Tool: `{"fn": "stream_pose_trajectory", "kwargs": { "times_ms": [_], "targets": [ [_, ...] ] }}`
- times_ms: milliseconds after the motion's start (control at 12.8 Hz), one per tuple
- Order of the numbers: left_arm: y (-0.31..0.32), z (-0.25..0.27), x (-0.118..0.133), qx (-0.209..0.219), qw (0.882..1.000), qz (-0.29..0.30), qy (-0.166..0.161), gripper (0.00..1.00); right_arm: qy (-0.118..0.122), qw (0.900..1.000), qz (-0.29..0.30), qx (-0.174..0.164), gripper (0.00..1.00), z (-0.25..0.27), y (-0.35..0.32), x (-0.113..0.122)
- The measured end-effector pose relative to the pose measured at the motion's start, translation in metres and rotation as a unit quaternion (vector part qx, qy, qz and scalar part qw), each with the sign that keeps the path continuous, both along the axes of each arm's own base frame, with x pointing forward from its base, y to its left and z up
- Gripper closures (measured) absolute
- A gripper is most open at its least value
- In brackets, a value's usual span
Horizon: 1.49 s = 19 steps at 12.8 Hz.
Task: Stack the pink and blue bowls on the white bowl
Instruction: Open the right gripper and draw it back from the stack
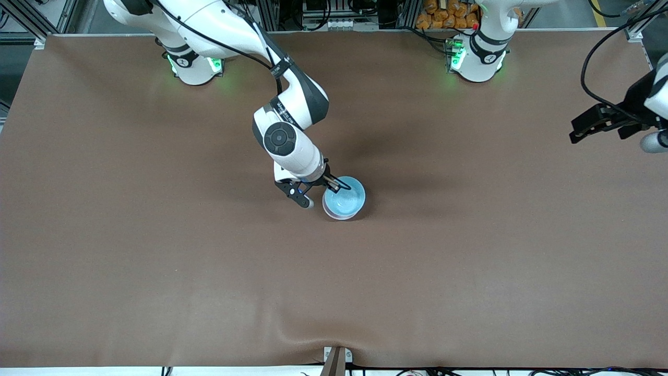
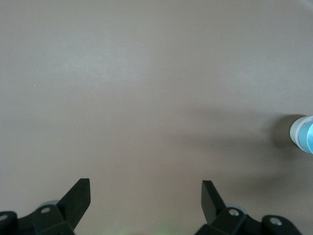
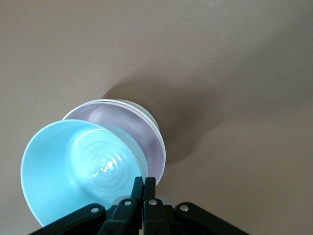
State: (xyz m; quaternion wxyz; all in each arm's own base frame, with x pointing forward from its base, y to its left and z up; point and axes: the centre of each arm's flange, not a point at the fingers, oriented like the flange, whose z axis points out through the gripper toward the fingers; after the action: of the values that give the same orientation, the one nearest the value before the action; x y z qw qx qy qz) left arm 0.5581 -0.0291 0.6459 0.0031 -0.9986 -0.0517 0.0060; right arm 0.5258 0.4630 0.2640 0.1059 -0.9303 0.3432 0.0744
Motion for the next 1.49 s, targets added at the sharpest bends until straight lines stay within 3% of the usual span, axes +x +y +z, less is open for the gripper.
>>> {"fn": "stream_pose_trajectory", "kwargs": {
  "times_ms": [313, 391, 782, 1016, 1251, 1486],
  "targets": [
    [0.003, 0.000, 0.000, 0.000, 1.000, 0.001, 0.002, 0.00, -0.005, 1.000, 0.000, -0.010, 0.98, -0.005, -0.007, 0.005],
    [0.003, -0.001, -0.001, 0.000, 1.000, 0.001, 0.004, 0.00, -0.006, 1.000, -0.002, -0.012, 0.92, -0.005, -0.009, 0.007],
    [0.013, -0.003, -0.002, 0.000, 1.000, -0.007, 0.013, 0.00, -0.010, 1.000, -0.011, -0.008, 0.34, 0.007, -0.009, 0.015],
    [0.013, -0.004, -0.003, 0.000, 1.000, -0.009, 0.016, 0.00, -0.004, 1.000, -0.008, -0.006, 0.01, 0.074, -0.034, 0.061],
    [0.009, -0.004, -0.003, 0.000, 1.000, -0.012, 0.016, 0.00, -0.010, 0.999, 0.045, 0.000, 0.00, 0.132, -0.120, 0.119],
    [0.010, -0.004, -0.003, 0.000, 1.000, -0.012, 0.016, 0.00, -0.018, 0.988, 0.151, 0.006, 0.00, 0.153, -0.208, 0.153]
  ]
}}
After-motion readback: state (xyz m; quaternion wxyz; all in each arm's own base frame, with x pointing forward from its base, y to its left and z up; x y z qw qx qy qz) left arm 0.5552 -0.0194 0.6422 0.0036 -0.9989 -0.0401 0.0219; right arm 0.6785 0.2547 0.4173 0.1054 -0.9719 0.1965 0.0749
